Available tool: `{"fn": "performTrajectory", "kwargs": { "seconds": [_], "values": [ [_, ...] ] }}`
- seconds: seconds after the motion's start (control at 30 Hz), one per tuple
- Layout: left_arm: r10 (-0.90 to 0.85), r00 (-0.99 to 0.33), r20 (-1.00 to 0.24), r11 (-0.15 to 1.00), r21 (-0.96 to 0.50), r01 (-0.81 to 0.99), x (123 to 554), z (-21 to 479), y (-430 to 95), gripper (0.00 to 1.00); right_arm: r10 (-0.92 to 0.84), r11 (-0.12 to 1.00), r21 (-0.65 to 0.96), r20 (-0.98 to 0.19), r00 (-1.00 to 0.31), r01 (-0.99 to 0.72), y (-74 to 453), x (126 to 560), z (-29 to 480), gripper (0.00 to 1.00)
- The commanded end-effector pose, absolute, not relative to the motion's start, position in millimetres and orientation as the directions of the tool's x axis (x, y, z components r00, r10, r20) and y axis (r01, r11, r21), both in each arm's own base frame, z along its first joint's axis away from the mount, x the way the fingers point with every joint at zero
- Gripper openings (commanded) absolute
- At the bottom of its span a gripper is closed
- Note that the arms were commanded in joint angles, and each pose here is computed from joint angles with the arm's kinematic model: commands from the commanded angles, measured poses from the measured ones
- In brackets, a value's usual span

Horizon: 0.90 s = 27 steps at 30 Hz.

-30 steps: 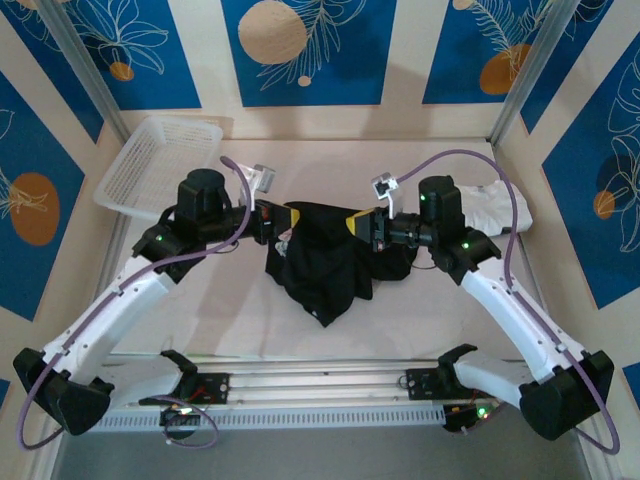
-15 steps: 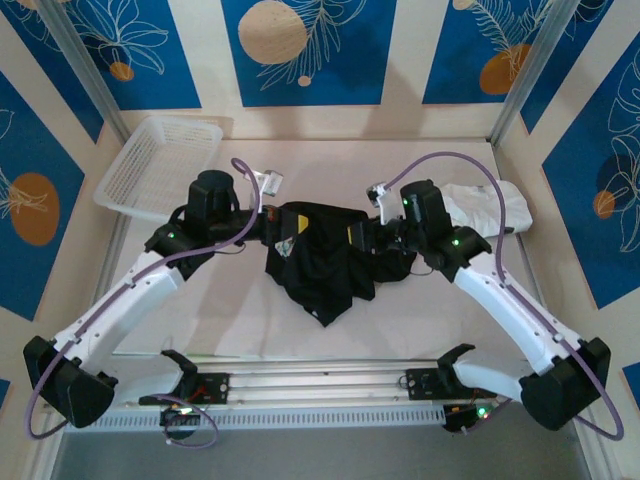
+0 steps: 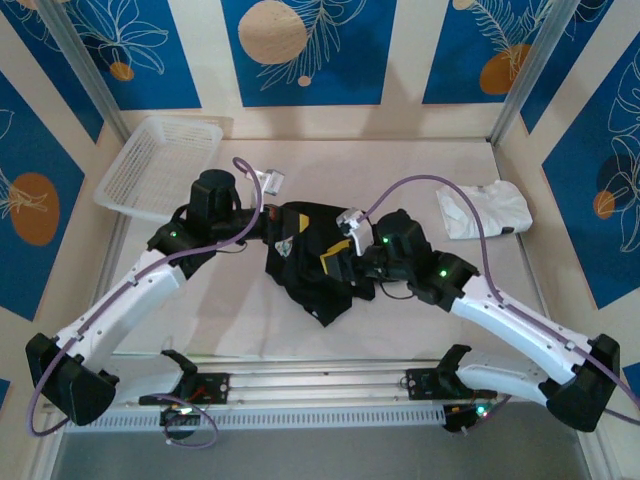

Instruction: Fold the inside-out t-shirt

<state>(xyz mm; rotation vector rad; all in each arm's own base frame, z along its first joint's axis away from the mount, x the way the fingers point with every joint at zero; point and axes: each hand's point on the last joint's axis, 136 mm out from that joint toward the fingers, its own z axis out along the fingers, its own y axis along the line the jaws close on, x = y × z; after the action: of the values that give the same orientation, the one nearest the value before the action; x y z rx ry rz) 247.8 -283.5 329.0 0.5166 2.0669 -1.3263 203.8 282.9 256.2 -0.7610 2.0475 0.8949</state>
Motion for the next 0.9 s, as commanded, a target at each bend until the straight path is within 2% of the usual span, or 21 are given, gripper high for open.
{"fn": "performTrajectory", "kwargs": {
  "seconds": [0.0,0.07,0.17,0.23,0.37,0.43,0.5,0.67,0.87],
  "values": [
    [-0.019,-0.712,-0.702,0.426,-0.650,0.629,252.5,336.2,-282.3,0.00,-0.168,0.700,0.229,-0.867,-0.468,-0.676,272.4,223.0,271.4,0.31],
    [-0.018,-0.712,-0.702,0.444,-0.643,0.624,254.4,334.2,-280.7,0.00,-0.167,0.807,0.168,-0.855,-0.491,-0.567,248.3,233.2,266.9,0.33],
    [-0.008,-0.714,-0.700,0.469,-0.633,0.616,256.3,330.8,-278.9,0.00,-0.191,0.838,0.114,-0.855,-0.483,-0.533,236.7,226.2,268.2,0.36],
    [-0.004,-0.712,-0.702,0.482,-0.625,0.614,257.0,329.7,-277.1,0.00,-0.215,0.780,0.106,-0.880,-0.423,-0.617,253.1,208.6,277.3,0.38],
    [-0.001,-0.709,-0.705,0.499,-0.615,0.611,258.7,328.6,-275.6,0.00,-0.239,0.545,0.136,-0.921,-0.309,-0.827,304.9,159.0,292.2,0.39],
    [0.002,-0.711,-0.703,0.501,-0.615,0.609,259.0,328.1,-275.7,0.00,-0.250,0.458,0.150,-0.924,-0.289,-0.876,325.0,145.5,290.5,0.40],
    [0.001,-0.709,-0.705,0.504,-0.612,0.609,259.5,327.6,-275.4,0.00,-0.272,0.426,0.163,-0.915,-0.298,-0.890,339.5,143.7,282.8,0.40],
    [0.005,-0.709,-0.705,0.501,-0.613,0.612,259.6,326.8,-276.1,0.00,-0.240,0.611,0.196,-0.877,-0.415,-0.767,324.9,195.8,255.9,0.37],
    [0.001,-0.709,-0.705,0.495,-0.616,0.613,260.2,328.4,-277.3,0.00,-0.119,0.684,0.293,-0.858,-0.499,-0.668,294.2,227.8,245.0,0.37]
  ]
}}
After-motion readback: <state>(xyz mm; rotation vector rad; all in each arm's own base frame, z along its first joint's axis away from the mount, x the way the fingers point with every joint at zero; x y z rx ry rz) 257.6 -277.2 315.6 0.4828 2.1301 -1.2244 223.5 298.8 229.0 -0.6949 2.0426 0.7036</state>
